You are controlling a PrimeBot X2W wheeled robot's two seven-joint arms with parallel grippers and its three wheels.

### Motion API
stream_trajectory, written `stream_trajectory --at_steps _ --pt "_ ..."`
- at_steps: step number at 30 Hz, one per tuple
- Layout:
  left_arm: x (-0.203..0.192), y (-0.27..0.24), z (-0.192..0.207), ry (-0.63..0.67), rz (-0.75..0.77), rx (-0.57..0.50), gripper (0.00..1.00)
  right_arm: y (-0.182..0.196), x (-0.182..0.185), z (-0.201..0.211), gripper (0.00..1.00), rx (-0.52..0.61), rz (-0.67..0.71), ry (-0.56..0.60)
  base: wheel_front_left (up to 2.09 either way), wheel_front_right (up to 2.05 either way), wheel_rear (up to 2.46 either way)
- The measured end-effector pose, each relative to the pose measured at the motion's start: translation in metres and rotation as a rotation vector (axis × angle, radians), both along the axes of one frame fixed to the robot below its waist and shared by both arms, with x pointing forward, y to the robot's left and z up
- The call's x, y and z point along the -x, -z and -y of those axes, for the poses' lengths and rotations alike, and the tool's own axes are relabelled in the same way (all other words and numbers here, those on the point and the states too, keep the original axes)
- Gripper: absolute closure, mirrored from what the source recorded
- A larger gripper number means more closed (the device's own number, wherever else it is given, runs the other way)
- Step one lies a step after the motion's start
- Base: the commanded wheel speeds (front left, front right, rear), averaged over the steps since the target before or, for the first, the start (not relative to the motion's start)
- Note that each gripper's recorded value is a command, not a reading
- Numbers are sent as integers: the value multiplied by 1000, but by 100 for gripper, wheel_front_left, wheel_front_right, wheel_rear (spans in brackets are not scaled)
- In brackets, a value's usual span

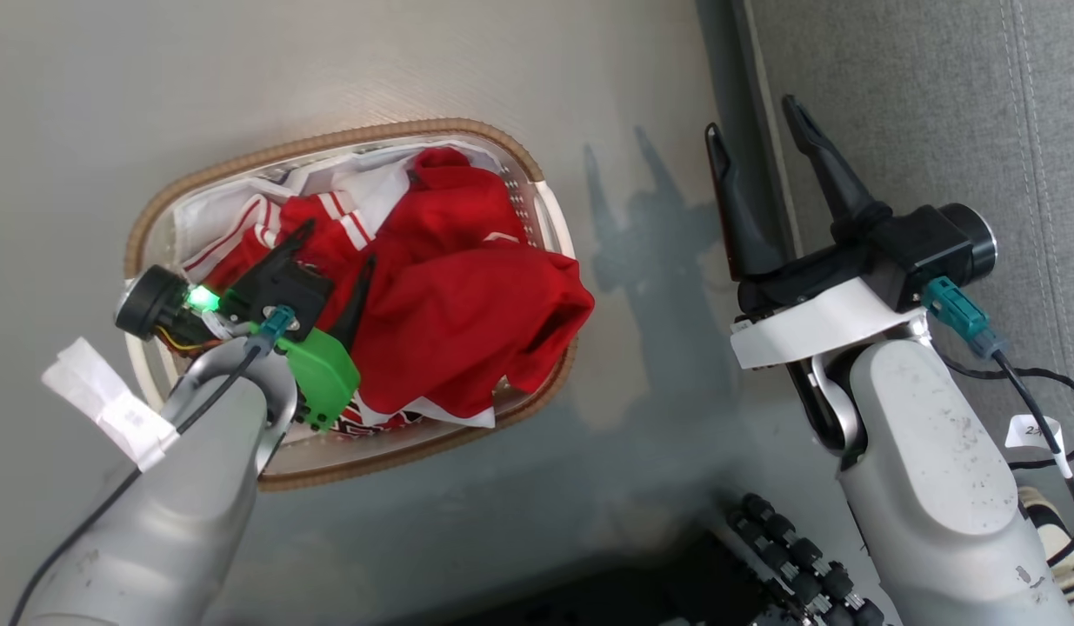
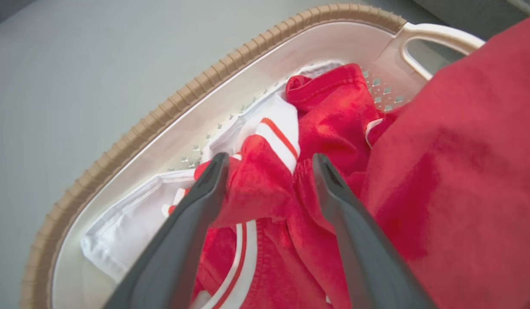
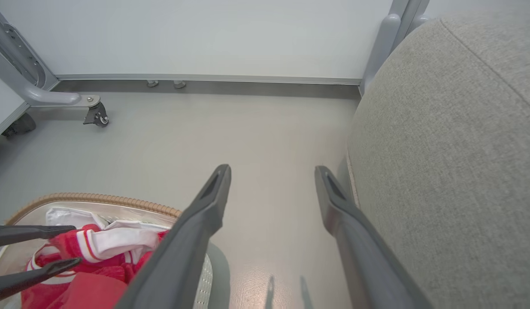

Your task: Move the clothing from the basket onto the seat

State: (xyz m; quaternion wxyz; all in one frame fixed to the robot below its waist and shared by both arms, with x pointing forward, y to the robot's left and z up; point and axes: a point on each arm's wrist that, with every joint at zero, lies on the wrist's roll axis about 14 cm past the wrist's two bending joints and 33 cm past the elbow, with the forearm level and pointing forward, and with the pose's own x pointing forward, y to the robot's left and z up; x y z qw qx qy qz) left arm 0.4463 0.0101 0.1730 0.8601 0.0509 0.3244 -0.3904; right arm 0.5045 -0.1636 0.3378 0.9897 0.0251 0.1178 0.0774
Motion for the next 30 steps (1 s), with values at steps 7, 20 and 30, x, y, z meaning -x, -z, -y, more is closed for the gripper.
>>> stream_trajectory --at_steps 7,20,30 --pt "-9 22 -1 25 -32 -42 0 15 6 -2 0 2 -40 -13 0 0 0" --pt "5 65 -18 74 -172 -204 0 24 9 -1 0 3 -64 -14 0 0 0" --pt "14 75 -20 68 -239 -234 100 27 11 0 0 -5 -79 -10 0 0 0"
